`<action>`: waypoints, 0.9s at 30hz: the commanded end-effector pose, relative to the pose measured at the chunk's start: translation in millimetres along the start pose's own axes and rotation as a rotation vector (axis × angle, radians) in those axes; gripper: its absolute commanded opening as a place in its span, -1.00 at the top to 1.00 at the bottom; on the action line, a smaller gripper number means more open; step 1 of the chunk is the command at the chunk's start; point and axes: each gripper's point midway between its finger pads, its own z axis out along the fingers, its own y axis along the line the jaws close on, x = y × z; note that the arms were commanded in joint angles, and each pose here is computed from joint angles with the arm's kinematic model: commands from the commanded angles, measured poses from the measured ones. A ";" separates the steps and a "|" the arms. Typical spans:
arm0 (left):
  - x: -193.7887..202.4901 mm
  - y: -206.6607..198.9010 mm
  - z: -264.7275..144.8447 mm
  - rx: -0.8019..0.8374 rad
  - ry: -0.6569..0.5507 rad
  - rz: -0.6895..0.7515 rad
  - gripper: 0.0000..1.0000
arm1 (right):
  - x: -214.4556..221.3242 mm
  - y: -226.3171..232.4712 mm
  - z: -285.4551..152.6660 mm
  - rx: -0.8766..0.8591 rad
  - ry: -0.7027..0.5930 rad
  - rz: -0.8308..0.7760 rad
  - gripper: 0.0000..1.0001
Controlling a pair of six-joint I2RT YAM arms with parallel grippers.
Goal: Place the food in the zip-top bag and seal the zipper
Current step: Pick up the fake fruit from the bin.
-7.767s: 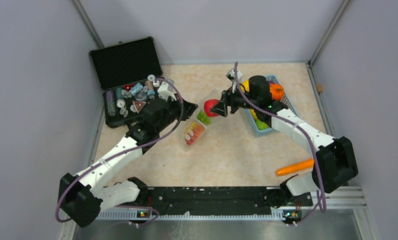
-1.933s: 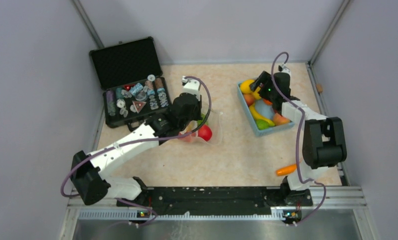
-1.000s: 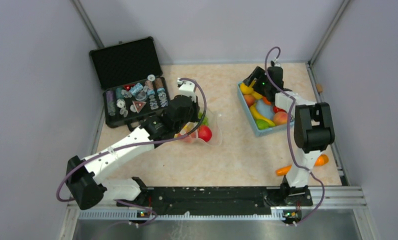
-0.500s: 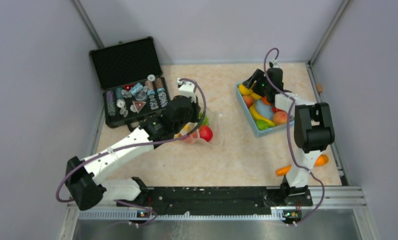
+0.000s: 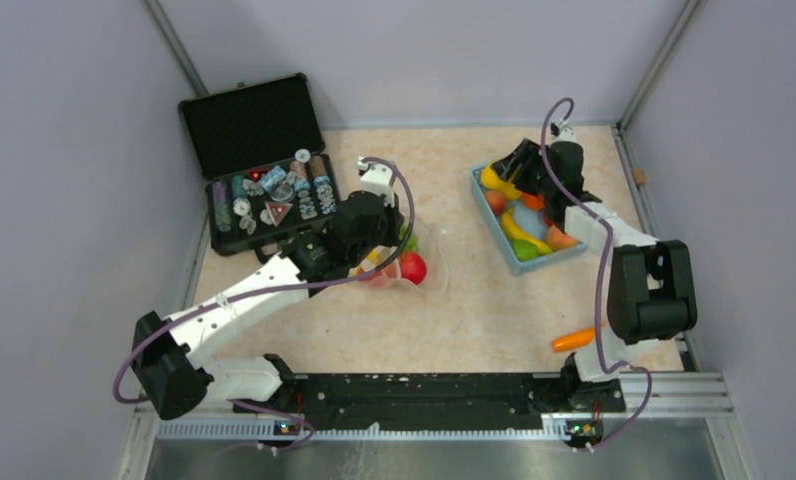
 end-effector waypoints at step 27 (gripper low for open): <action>-72.2 -27.2 52.3 0.077 -0.053 -0.135 0.94 | -11.0 146.6 -151.2 -0.636 -0.164 -0.334 0.16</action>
